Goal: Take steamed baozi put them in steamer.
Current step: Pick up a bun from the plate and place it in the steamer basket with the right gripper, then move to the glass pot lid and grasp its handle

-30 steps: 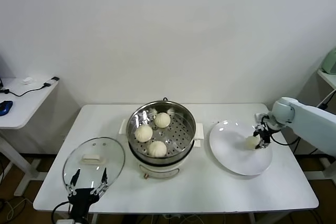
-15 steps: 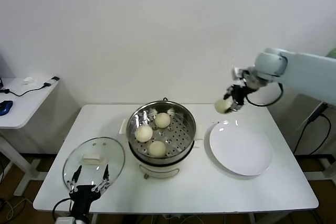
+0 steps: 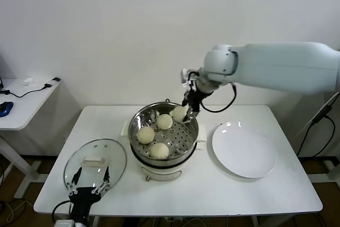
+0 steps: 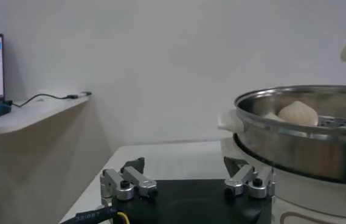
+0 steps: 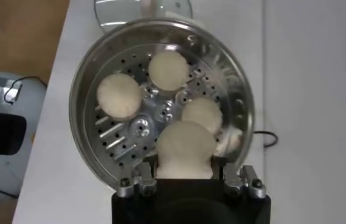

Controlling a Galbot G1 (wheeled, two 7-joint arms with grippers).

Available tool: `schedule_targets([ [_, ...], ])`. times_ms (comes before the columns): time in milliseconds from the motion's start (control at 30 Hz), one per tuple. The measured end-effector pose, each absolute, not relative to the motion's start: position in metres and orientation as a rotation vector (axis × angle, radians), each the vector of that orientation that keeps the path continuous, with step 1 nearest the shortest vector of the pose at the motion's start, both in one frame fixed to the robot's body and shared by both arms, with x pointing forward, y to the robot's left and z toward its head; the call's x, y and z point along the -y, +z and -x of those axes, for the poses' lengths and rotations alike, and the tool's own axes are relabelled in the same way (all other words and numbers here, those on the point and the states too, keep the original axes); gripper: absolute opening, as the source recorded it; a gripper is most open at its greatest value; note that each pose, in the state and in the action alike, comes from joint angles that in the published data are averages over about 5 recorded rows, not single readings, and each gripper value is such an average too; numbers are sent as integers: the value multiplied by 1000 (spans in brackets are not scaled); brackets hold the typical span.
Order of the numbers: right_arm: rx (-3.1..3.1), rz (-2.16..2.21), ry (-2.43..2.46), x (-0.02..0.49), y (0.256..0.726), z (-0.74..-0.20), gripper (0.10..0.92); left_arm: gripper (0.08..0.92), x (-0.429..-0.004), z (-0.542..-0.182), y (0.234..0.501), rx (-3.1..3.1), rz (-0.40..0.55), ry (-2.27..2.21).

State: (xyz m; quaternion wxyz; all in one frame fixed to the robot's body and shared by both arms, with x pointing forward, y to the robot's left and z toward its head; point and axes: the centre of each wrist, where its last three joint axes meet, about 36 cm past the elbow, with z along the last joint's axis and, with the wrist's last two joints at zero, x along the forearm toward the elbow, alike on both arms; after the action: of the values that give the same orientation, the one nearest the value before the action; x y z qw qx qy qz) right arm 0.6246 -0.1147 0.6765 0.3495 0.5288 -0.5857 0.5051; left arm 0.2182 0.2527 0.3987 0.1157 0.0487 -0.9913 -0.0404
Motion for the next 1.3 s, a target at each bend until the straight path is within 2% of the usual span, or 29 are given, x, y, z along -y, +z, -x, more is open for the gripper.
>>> schedule_targets([
  [367,1454,-1318,1314,97,610,-620,594,823,-252,-218,398,2903,-139,-112],
  [567,1455,-1294,1326,96,591,-619,594,823,-251,-218,396,2902,-135,-109],
  [667,1467,-1287,1330,96,587,-620,625,823,-251,-217,397,2902,-135,-109],
  [833,1480,-1303,1319,98,589,-621,759,823,-251,-216,399,2902,-135,-110],
  [933,1483,-1332,1299,102,597,-623,810,823,-251,-216,401,2904,-139,-106],
  [1300,1740,-1384,1187,154,662,-641,823,823,-251,-221,407,2916,-153,-60],
])
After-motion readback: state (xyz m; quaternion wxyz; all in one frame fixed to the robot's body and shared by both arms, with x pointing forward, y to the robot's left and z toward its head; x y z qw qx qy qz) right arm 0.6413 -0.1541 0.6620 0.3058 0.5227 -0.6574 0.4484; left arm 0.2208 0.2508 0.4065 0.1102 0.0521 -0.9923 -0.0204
